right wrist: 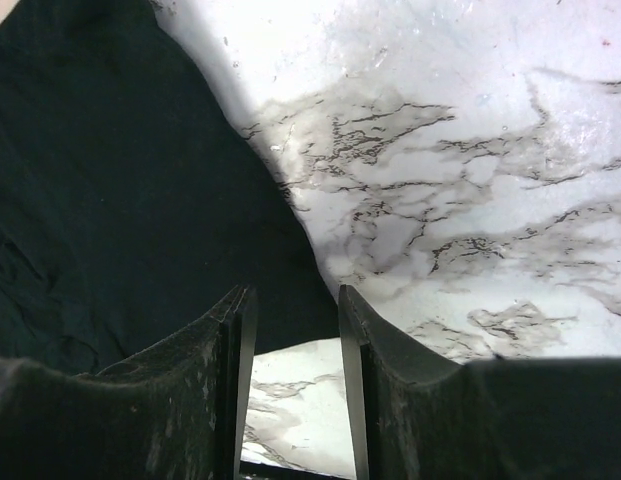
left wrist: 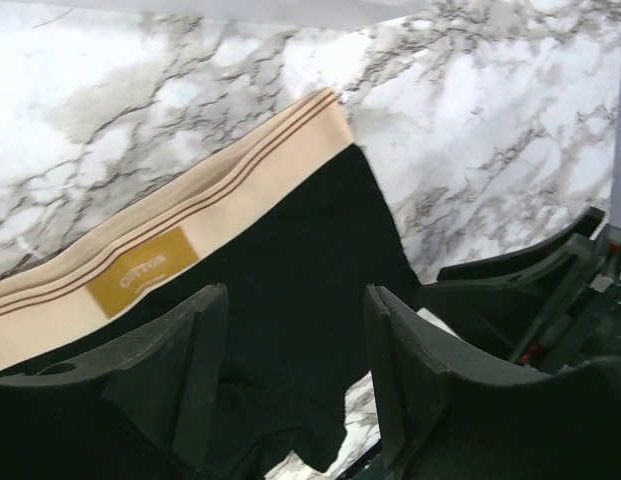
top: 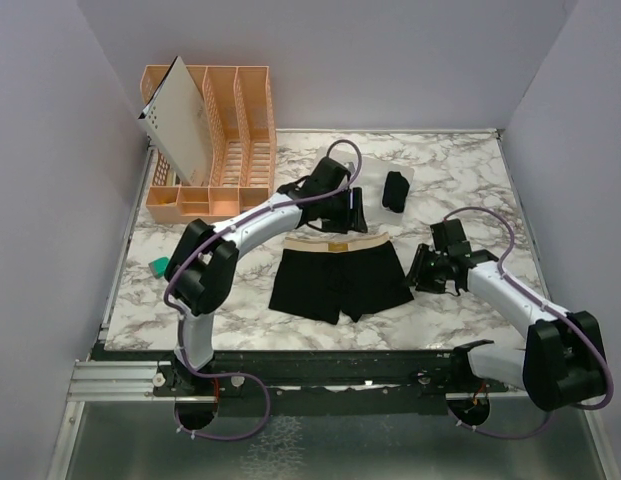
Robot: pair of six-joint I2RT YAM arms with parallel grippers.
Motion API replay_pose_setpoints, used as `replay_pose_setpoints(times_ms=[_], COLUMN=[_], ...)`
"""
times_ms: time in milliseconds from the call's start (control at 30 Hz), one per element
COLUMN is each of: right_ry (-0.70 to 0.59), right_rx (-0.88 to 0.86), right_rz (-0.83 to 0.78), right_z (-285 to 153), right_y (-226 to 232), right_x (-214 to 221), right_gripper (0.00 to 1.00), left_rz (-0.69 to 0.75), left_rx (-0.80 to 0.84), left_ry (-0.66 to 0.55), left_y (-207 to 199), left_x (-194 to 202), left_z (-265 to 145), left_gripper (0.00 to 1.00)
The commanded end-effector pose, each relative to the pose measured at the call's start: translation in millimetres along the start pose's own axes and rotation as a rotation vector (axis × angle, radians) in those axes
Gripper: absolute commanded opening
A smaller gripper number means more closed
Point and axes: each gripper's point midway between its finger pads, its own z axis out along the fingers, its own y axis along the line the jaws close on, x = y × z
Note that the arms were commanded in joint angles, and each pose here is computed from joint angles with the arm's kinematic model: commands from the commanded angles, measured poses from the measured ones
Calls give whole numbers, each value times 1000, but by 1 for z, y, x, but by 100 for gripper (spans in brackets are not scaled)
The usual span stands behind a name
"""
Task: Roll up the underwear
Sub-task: Fold the underwear at the center of the board.
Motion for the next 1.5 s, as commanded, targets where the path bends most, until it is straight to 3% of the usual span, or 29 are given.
replay_pose_setpoints(times_ms=[0, 67, 333, 500, 633, 1067, 1167, 1467], right_ry=[37, 19, -64, -78, -93, -52, -61, -65], right_rx=[17, -8, -168, -241, -211, -188, -159, -101], right_rz=[9, -16, -120, -191, -290, -380, -394, -446], right_z=[2, -3, -37, -38, -25, 44, 53, 73], right_y=[-5, 1, 48, 105, 163, 281, 288, 306], right_x=[9, 2, -34, -50, -51, -46, -44, -28], right_gripper=[43, 43, 44, 43, 43, 36, 35, 37], left_rz=[2, -15, -203, -370, -452, -516, -504, -470], left_rx=[-68, -117, -218, -342, -329, -232, -203, -233], left_ry=[-66, -94, -231, -256, -249, -119, -86, -3], left_y=[13, 27, 106, 159, 169, 172, 170, 180], left_x=[-3, 0, 16, 76, 118, 173, 179, 192], left_z=[-24, -36, -106, -143, -157, -134, -128, -119], left_gripper=[63, 68, 70, 73, 74, 58, 49, 44])
